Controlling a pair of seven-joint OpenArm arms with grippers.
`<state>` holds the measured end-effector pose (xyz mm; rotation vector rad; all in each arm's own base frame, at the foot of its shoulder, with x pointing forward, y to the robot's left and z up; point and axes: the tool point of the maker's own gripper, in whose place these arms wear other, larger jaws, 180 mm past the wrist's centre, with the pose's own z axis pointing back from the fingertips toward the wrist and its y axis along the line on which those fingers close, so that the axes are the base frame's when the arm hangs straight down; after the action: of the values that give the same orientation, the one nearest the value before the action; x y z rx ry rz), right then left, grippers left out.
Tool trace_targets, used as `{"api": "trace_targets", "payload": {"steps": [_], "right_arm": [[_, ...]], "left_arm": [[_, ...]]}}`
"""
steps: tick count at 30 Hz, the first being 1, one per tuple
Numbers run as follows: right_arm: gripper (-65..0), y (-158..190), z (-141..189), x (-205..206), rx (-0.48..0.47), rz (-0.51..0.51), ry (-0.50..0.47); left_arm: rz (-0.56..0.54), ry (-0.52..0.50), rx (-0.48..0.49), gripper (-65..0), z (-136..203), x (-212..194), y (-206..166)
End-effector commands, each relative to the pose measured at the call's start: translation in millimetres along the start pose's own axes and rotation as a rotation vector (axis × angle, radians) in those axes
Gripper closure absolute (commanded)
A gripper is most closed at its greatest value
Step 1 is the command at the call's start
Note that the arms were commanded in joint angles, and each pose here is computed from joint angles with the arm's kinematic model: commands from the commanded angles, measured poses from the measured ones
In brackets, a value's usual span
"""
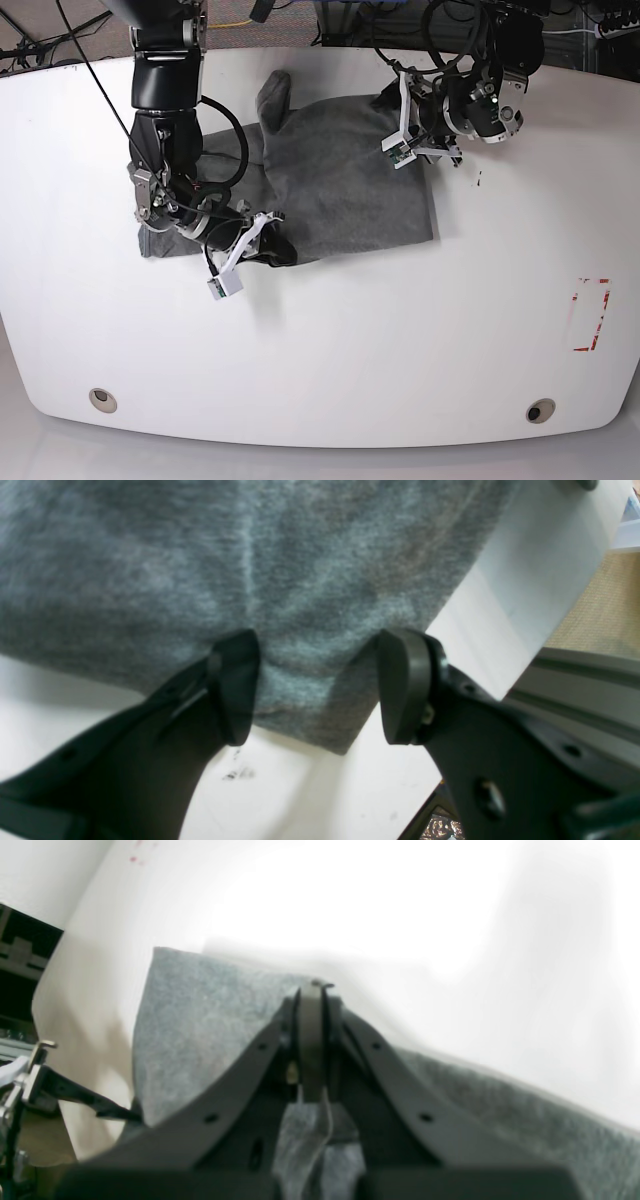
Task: Fold the T-shirt properly
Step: 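Grasp the shirt edge with the right gripper and pull it outward, then grasp the shirt edge with both grippers and lift it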
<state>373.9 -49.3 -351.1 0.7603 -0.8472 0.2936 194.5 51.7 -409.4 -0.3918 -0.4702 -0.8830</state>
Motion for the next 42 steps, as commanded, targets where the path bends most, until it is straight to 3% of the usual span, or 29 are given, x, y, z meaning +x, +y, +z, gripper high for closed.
{"api": "trace_targets", "payload": {"steps": [1,12,22,27,32,35,40,42], "right_arm": [[-1.7,-2,5,28,-0.002,0.034,-0.065],[-20.3,-19,28,29,-0.044,0.077,-0.035],[-48.4,30,75,-9,0.078,0.065,-0.04],[-48.7,46,96,-30,0.094,0.093,0.003],[-48.7,56,113,-57,0.092,0.107,0.069],[-48.7,56,124,-77,0.085,0.094,0.123],[-48.7,56,135,-104,0.074,0.057,0.188],[-48.7,58,138,-112,0.075,0.042,0.207]], "left_arm": [[-0.007,-0.001,0.017,-35.1,3,2,4],[-0.032,-0.031,0.035,-35.1,10,13,6],[-0.106,-0.128,0.09,-35.1,31,50,9],[-0.078,-0.148,0.131,-34.0,38,52,22],[0.092,-0.257,0.248,-25.0,57,64,59],[0.178,-0.32,0.289,-24.6,64,71,70],[0.164,-0.339,0.27,-24.0,61,83,65],[0.16,-0.324,0.236,-19.0,51,82,59]]}}
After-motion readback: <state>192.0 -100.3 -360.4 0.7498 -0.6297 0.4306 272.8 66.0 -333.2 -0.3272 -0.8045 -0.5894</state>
